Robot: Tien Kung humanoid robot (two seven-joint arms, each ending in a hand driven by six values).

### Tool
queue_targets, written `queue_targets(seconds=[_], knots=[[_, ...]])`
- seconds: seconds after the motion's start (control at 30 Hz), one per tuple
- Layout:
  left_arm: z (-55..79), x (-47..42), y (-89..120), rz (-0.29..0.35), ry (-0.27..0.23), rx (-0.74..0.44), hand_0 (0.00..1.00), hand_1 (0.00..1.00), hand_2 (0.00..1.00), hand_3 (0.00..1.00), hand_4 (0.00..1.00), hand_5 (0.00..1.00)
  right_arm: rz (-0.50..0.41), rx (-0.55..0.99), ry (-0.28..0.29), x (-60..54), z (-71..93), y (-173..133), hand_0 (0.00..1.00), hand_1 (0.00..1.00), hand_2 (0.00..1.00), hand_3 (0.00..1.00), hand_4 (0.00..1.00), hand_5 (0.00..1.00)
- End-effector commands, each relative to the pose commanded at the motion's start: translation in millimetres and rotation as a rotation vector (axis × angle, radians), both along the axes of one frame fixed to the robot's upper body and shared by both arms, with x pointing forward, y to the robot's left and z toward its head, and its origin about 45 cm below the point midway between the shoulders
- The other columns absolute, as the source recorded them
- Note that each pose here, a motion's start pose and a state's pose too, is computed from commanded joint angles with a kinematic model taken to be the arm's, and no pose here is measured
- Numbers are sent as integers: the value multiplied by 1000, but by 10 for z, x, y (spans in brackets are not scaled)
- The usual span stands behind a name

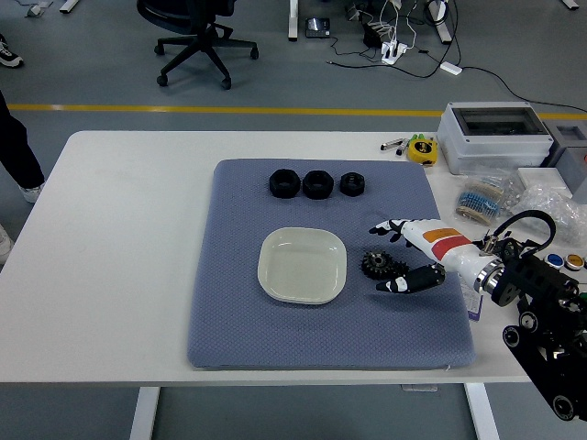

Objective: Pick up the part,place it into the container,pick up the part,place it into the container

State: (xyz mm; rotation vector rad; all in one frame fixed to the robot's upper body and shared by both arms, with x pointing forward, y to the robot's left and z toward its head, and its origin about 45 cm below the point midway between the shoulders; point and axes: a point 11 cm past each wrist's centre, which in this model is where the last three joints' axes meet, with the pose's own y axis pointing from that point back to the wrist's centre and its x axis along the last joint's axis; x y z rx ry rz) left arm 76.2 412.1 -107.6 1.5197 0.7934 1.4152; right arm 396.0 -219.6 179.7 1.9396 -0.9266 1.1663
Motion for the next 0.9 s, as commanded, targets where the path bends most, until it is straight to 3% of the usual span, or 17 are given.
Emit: queue_targets(seconds=[0.2, 0.73, 0.77, 0.9], knots=[[2, 7, 2, 2, -3, 0, 729, 704, 751, 607, 712, 672, 22, -40, -5, 88, 28, 39, 499, 635, 742, 786, 998, 333], [10, 23, 15, 4, -5, 4, 730, 703, 752, 607, 712, 670, 43, -99, 41, 179, -119, 58, 458, 607, 718, 750, 998, 332], [10, 22, 15, 5, -5, 4, 730, 704, 751, 607, 712, 670, 42, -99, 45, 180, -132, 53, 392, 554, 666, 630, 969, 325], [9, 20, 15, 3, -3, 4, 730, 704, 751, 607, 712, 670, 30, -92, 61, 184, -184, 27, 392, 554, 666, 630, 969, 325]])
